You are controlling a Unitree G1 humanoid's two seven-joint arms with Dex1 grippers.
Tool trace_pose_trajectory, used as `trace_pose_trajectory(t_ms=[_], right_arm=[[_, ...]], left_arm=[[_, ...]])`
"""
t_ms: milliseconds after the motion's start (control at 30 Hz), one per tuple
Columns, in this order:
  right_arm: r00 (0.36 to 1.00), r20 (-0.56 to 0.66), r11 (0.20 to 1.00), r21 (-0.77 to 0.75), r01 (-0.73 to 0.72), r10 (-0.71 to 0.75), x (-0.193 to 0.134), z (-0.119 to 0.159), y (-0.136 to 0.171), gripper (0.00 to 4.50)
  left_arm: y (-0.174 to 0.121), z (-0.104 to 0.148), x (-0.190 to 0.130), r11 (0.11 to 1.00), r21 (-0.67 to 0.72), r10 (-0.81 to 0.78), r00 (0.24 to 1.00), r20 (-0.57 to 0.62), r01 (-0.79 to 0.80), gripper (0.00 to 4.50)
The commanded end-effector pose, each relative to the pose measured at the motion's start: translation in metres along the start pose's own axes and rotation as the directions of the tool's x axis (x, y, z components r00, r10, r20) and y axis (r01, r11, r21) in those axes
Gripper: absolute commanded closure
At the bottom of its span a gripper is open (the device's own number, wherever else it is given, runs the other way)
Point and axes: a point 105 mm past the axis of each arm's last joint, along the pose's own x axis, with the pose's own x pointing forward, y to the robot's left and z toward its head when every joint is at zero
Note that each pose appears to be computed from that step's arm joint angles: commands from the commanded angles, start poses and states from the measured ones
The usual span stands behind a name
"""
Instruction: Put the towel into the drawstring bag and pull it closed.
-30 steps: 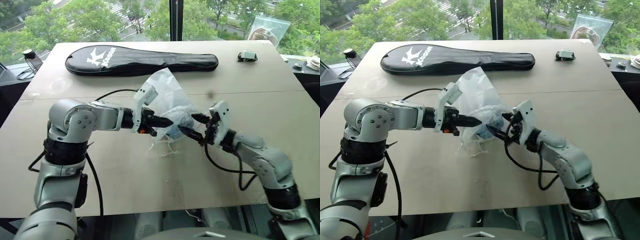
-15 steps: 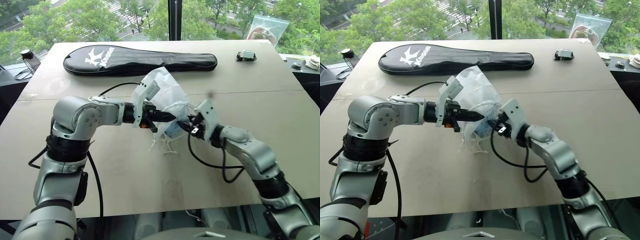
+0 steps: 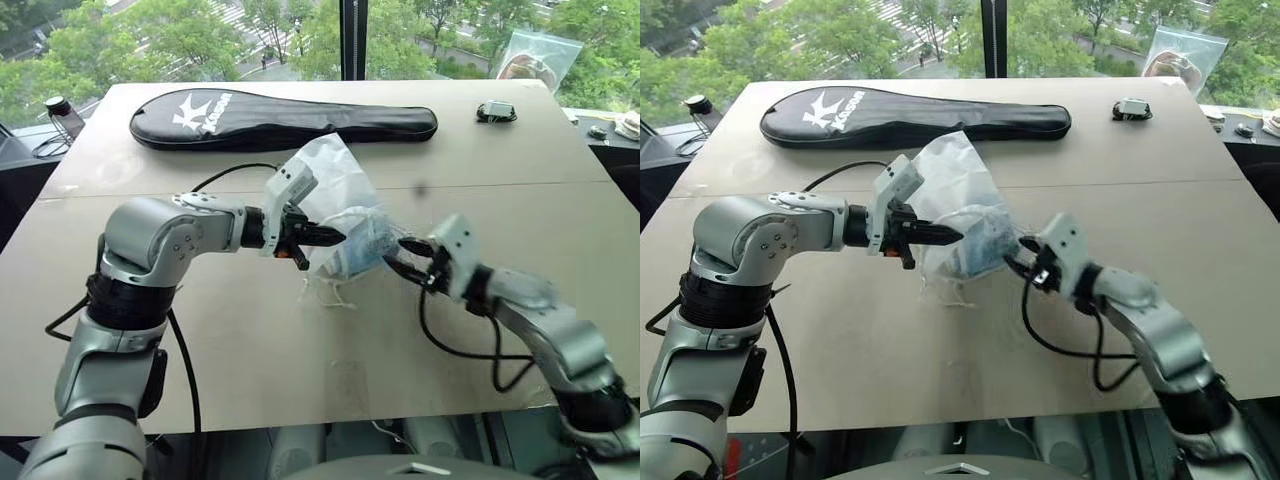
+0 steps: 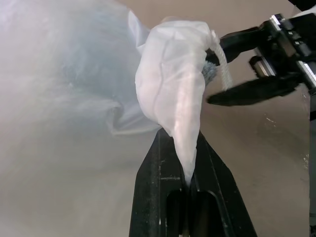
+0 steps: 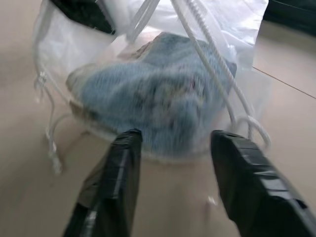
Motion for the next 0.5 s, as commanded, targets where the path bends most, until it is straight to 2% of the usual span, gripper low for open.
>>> trace_pose_trajectory(t_ms=[33,100,400,500], right_arm=[[0.996,0.015,0.995,-0.048,0.089,-0.088,-0.006,0.011,-0.012,1.64],[0.988,0.004,0.987,-0.050,0.156,-0.156,-0.006,0.009,-0.022,1.64],[0.974,-0.065,0.976,-0.003,0.216,-0.216,0.000,-0.012,-0.036,1.64],[0.976,-0.047,0.976,0.038,0.215,-0.214,0.005,-0.011,-0.037,1.64]], left_arm=[[-0.002,0.014,-0.006,0.998,0.062,0.000,0.999,0.041,-0.003,4.50],[-0.002,0.015,-0.005,0.997,0.071,0.000,0.999,0.042,-0.003,4.50],[-0.002,0.019,-0.004,0.996,0.092,0.006,0.999,0.051,-0.010,4.50],[-0.003,0.017,-0.004,0.995,0.097,0.007,0.999,0.048,-0.012,4.50]])
